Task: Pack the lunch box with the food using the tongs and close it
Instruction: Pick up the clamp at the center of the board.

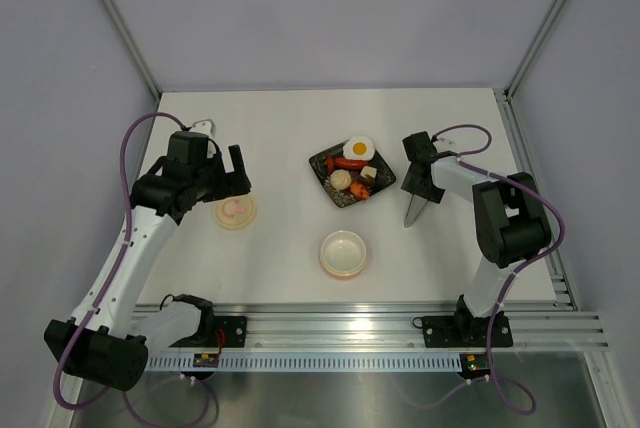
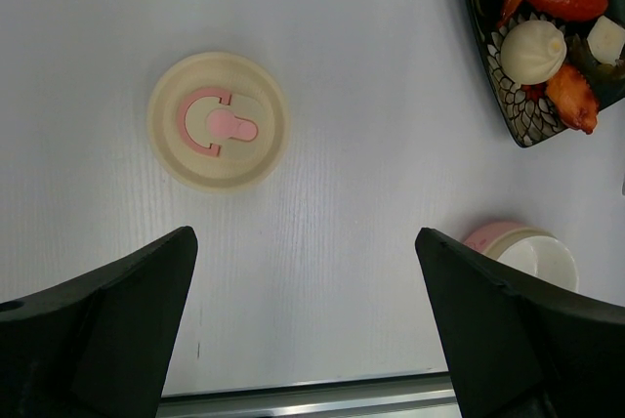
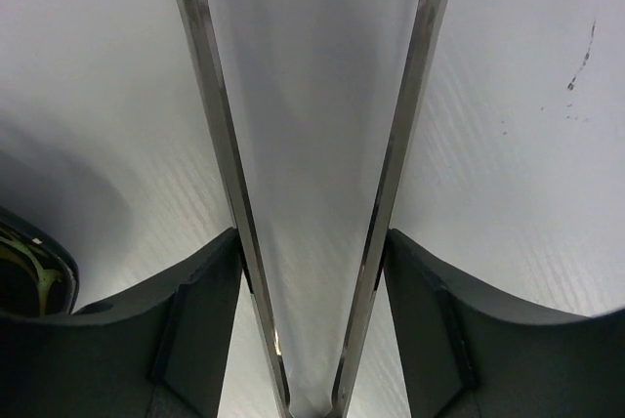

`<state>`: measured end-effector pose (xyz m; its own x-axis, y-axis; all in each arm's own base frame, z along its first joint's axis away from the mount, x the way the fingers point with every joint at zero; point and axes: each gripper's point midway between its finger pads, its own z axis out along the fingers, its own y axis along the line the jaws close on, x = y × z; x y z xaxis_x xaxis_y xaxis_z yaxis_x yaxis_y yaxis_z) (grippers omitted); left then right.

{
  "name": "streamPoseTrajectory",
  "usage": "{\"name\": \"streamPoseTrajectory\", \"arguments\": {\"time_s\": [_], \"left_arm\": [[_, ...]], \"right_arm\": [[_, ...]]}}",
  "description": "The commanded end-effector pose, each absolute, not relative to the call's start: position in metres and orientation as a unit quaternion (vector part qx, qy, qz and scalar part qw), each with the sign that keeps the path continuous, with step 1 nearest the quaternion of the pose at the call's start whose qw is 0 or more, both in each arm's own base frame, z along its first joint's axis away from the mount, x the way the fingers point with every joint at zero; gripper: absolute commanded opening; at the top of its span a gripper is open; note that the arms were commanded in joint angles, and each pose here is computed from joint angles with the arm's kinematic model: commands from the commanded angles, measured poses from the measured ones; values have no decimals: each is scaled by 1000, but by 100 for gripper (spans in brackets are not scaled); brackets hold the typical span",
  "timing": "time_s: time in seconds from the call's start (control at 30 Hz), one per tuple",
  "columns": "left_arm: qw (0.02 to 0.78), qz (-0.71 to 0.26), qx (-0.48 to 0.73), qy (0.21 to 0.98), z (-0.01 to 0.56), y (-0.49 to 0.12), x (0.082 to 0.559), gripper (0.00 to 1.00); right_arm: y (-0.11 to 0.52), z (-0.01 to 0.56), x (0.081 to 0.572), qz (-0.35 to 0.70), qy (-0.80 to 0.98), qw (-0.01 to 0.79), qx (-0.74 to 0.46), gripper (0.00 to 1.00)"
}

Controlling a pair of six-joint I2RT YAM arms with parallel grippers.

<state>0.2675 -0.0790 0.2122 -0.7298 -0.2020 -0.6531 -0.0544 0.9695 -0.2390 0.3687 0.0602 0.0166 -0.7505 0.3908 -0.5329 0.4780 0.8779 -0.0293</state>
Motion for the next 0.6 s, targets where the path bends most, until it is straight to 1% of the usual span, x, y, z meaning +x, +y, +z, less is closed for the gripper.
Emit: {"name": "streamPoseTrajectory", "arguments": {"time_s": [0.0, 0.1, 0.13, 0.2, 0.23, 0.43, 0.53, 0.57], "left_arm": [[385, -104, -61, 915, 226, -79, 273, 99], [384, -106, -61, 915, 225, -80, 273, 99], [383, -105, -61, 916, 224, -80, 273, 99], [385, -107, -62, 914, 226, -80, 273, 99], [384, -108, -61, 915, 226, -81, 273, 99], [385, -108, -61, 914, 227, -80, 271, 99], [387, -106, -61, 914, 229, -79, 269, 99], [388, -106, -60, 913, 230, -79, 269, 99]], "right_arm": [[64, 31, 377, -69, 934, 289, 196, 66], [63, 29, 372, -73, 939, 279, 185, 75], [63, 29, 372, -75, 939, 278, 186, 84], [62, 29, 369, -75, 939, 275, 194, 95], [62, 28, 368, -74, 938, 274, 197, 98], [64, 21, 365, -65, 933, 272, 226, 99], [65, 17, 366, -59, 929, 276, 239, 93], [66, 16, 365, -57, 928, 276, 242, 87]]}}
